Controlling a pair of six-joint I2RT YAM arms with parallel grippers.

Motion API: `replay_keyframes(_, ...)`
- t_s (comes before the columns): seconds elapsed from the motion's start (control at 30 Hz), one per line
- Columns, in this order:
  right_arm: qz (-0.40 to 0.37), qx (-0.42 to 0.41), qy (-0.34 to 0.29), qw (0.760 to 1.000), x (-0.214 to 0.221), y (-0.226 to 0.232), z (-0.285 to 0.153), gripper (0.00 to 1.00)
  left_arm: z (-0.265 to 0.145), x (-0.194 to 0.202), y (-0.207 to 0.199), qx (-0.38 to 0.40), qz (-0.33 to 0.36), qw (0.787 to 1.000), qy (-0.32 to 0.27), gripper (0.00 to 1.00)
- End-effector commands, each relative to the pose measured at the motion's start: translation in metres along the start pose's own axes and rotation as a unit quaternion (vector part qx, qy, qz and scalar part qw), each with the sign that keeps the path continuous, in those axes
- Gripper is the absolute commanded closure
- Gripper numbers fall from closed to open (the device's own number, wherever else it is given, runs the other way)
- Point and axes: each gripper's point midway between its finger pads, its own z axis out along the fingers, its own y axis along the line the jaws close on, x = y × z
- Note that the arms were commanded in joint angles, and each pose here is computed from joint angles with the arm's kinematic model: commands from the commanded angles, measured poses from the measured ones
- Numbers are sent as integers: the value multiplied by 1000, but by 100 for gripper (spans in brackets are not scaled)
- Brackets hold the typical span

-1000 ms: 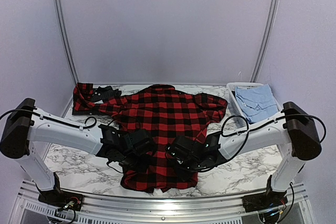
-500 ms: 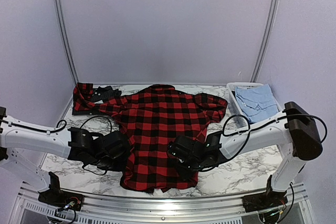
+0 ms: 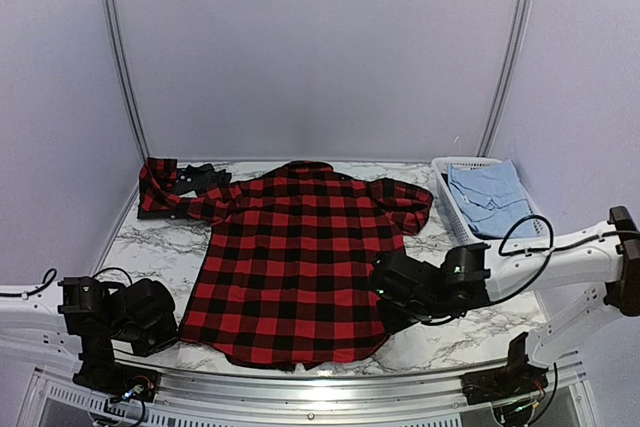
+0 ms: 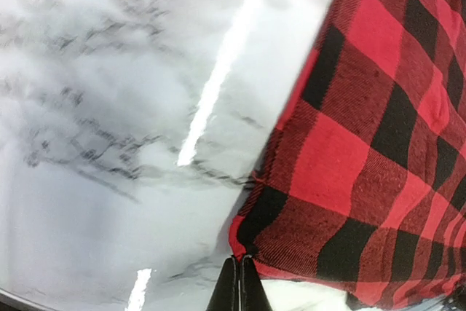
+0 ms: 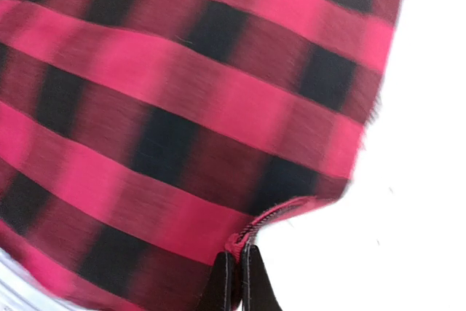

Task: Fold and stack the long sleeve shirts
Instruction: Flatten out the crumpled shirt at the center of the board.

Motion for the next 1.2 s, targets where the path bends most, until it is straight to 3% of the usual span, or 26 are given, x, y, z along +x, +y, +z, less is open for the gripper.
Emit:
replay_keyframes(0.0, 62, 53, 42, 996, 42, -41, -6, 100, -1, 8, 28, -30, -74, 997, 18, 100)
replay_keyframes(0.2, 100, 57, 76, 991, 73, -62, -14, 100, -3, 4, 34, -51, -75, 996, 14, 100)
replay_keyframes(0.53, 75, -21, 129, 989, 106, -37, -18, 100, -9, 3, 41, -75, -84, 993, 17, 100)
replay_keyframes(0.7, 63, -9, 88, 994, 80, -38, -28, 63, -14, 1, 35, -59, -73, 995, 18, 54)
replay_keyframes(0.8, 56, 13, 59, 997, 58, -42, -36, 35, -25, -10, 23, -25, -68, 997, 0, 36)
replay_keyframes(0.87, 56, 24, 40, 997, 44, -44, -40, 23, -36, -21, 17, -10, -67, 998, -19, 25)
replay_keyframes(1.07, 80, 38, -36, 995, -3, -61, -61, 4, -71, -60, 0, -8, -25, 995, -91, 2)
replay_keyframes(1.17, 84, 41, -92, 991, -34, -67, -76, 2, -88, -89, -29, -8, 35, 990, -138, 1)
